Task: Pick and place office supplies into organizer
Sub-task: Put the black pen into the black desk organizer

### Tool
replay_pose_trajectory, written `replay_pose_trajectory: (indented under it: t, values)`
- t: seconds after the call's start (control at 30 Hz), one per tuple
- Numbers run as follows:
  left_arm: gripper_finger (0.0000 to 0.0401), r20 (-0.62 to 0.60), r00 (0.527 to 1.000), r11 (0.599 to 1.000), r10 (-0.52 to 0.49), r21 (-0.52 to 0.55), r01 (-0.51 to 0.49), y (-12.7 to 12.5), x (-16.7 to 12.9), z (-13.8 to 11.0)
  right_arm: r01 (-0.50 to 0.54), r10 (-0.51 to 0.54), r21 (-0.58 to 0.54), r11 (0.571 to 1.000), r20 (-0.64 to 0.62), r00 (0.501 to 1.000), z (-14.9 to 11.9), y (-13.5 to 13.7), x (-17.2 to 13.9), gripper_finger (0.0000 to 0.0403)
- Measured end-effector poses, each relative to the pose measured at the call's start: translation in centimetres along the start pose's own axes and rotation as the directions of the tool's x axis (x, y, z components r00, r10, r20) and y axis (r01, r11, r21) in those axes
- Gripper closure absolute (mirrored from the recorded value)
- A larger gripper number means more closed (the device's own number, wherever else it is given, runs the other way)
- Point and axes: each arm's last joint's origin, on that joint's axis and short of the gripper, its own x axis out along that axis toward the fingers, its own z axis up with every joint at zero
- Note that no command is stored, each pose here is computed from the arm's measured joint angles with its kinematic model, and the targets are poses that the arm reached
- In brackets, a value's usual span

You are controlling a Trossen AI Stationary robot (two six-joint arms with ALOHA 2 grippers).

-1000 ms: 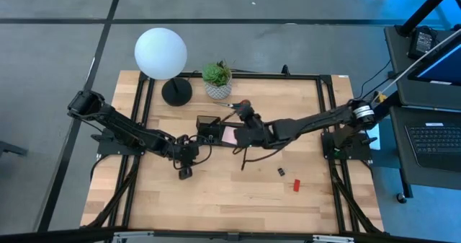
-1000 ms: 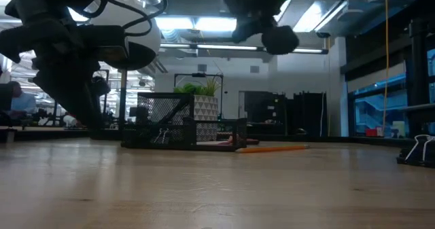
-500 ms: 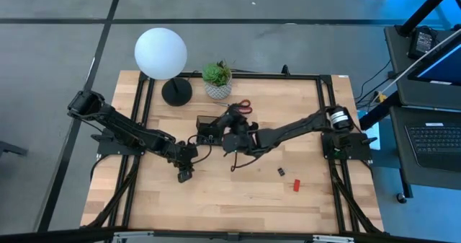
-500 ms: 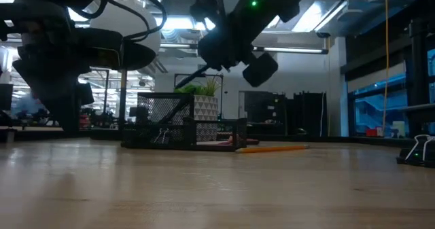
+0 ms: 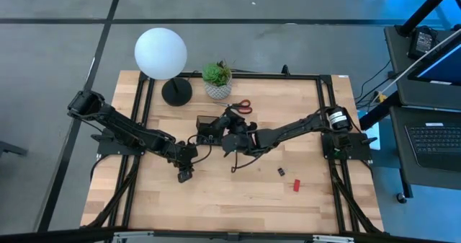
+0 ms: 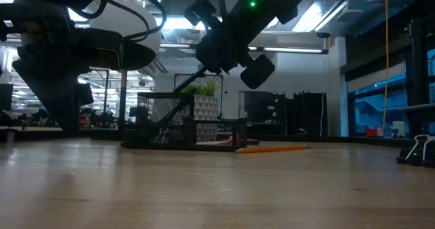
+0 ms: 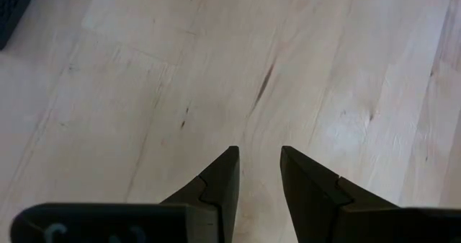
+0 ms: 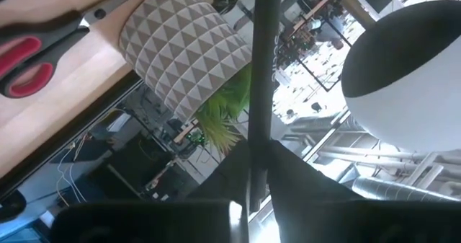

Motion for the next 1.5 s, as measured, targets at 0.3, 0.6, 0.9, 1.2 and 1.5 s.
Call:
replay_pose_trajectory:
  t: [0.3,0.6,0.9,1.2,1.5]
  values:
    - [0.0304,0.001,1.000,1.000,0.001,0.000,-0.001,0.0,0.0,0.0,-0.001,0.001,-0.010,1.000,0.029,1.000,0.6,0.4,0.3,0.0366]
    - [0.0304,0.003,1.000,1.000,0.002,0.000,-0.002,0.0,0.0,0.0,-0.032,0.033,-0.056,0.998,0.012,0.999,2.9,2.3,1.9,0.0366]
    - [0.0304,0.001,1.000,1.000,0.005,0.024,-0.005,0.0,0.0,0.0,-0.036,0.037,-0.069,0.997,0.019,0.999,3.5,2.8,2.0,0.0366]
    - [0.0304,0.001,1.000,1.000,0.006,0.027,-0.006,0.0,0.0,0.0,-0.025,0.027,-0.046,0.999,0.045,0.999,3.6,2.6,2.0,0.0358]
    - [0.0304,0.001,1.000,1.000,0.006,0.027,-0.006,0.0,0.0,0.0,-0.024,0.026,-0.045,0.999,0.052,0.998,3.6,2.6,2.0,0.0277]
